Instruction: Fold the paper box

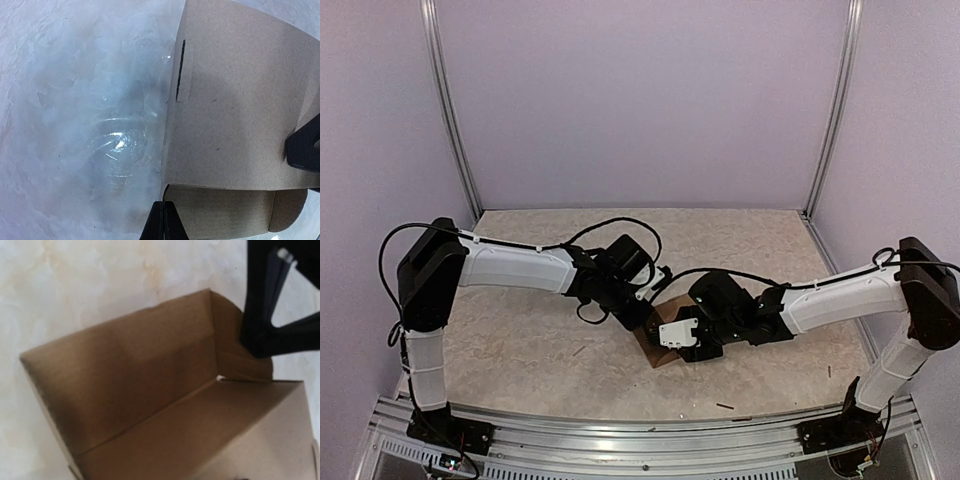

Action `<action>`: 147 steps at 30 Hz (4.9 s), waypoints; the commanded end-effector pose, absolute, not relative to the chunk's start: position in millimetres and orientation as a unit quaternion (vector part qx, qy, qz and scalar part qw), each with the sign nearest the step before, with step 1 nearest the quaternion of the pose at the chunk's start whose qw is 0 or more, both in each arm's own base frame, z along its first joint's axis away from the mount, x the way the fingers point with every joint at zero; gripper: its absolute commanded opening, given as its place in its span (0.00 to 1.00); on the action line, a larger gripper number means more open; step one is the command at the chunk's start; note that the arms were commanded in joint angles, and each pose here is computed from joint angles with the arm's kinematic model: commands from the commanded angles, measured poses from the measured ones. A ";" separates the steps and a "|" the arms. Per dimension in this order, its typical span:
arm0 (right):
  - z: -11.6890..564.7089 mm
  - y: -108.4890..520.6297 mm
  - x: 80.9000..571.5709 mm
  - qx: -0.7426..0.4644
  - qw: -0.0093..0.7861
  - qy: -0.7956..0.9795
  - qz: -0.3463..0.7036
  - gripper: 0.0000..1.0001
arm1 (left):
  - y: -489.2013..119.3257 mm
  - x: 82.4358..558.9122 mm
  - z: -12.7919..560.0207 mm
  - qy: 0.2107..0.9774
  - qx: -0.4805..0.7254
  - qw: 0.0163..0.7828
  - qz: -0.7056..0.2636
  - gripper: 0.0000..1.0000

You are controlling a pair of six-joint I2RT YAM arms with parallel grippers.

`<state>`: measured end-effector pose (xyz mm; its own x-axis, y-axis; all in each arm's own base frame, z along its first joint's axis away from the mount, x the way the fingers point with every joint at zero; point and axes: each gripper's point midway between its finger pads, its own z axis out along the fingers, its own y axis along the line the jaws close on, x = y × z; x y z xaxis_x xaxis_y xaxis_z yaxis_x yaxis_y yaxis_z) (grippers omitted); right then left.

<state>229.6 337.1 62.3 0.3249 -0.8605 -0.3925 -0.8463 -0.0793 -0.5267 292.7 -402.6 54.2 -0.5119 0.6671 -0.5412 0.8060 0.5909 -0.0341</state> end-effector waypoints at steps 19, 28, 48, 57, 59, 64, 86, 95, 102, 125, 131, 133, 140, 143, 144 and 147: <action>33.8 323.8 210.8 -0.760 0.299 0.577 0.008 0.64 | -399.4 309.9 60.9 0.879 0.381 0.222 -0.184 0.00; 33.3 324.0 211.1 -0.762 0.300 0.574 0.008 0.64 | -412.8 308.7 72.3 0.865 0.398 0.231 -0.201 0.00; 34.4 325.8 210.0 -0.767 0.303 0.566 0.010 0.64 | -434.1 310.8 69.9 0.865 0.417 0.177 -0.213 0.00; 34.4 326.2 209.6 -0.767 0.301 0.567 0.012 0.64 | -433.7 310.3 65.4 0.869 0.415 0.166 -0.212 0.00; 40.0 326.0 210.0 -0.763 0.304 0.570 0.013 0.64 | -431.1 312.1 65.4 0.871 0.414 0.167 -0.206 0.00; 70.4 322.8 214.0 -0.756 0.318 0.572 0.003 0.67 | -415.9 321.1 73.0 0.875 0.406 0.192 -0.183 0.09; 119.4 290.7 295.0 -0.616 0.316 0.707 0.147 0.77 | -344.1 275.9 89.8 0.879 0.082 0.167 -0.438 0.44; 93.7 261.9 317.2 -0.574 0.282 0.753 0.154 0.70 | -347.7 280.8 73.0 0.893 0.085 0.163 -0.411 0.44; 68.1 250.9 306.4 -0.569 0.255 0.767 0.151 0.69 | -344.9 282.0 67.9 0.899 0.085 0.162 -0.398 0.44; 41.1 181.7 302.5 -0.524 0.238 0.806 0.138 0.69 | -409.9 280.1 87.3 0.865 0.198 0.152 -0.435 0.44; 38.9 188.7 301.4 -0.518 0.234 0.807 0.161 0.69 | -440.9 278.7 90.9 0.846 0.244 0.135 -0.455 0.43; 36.6 189.9 300.6 -0.515 0.229 0.809 0.168 0.69 | -445.9 279.7 92.1 0.841 0.253 0.136 -0.459 0.44; 39.0 180.6 295.9 -0.522 0.223 0.810 0.146 0.69 | -453.7 296.2 113.9 0.831 0.261 0.157 -0.465 0.44; 40.4 170.7 290.2 -0.533 0.223 0.807 0.122 0.70 | -460.8 305.3 125.2 0.823 0.270 0.163 -0.472 0.44; 40.7 167.3 289.2 -0.534 0.224 0.807 0.116 0.71 | -463.3 307.8 125.6 0.823 0.271 0.160 -0.473 0.44; 45.8 160.6 285.1 -0.535 0.229 0.805 0.115 0.71 | -474.4 312.7 127.8 0.818 0.280 0.152 -0.478 0.44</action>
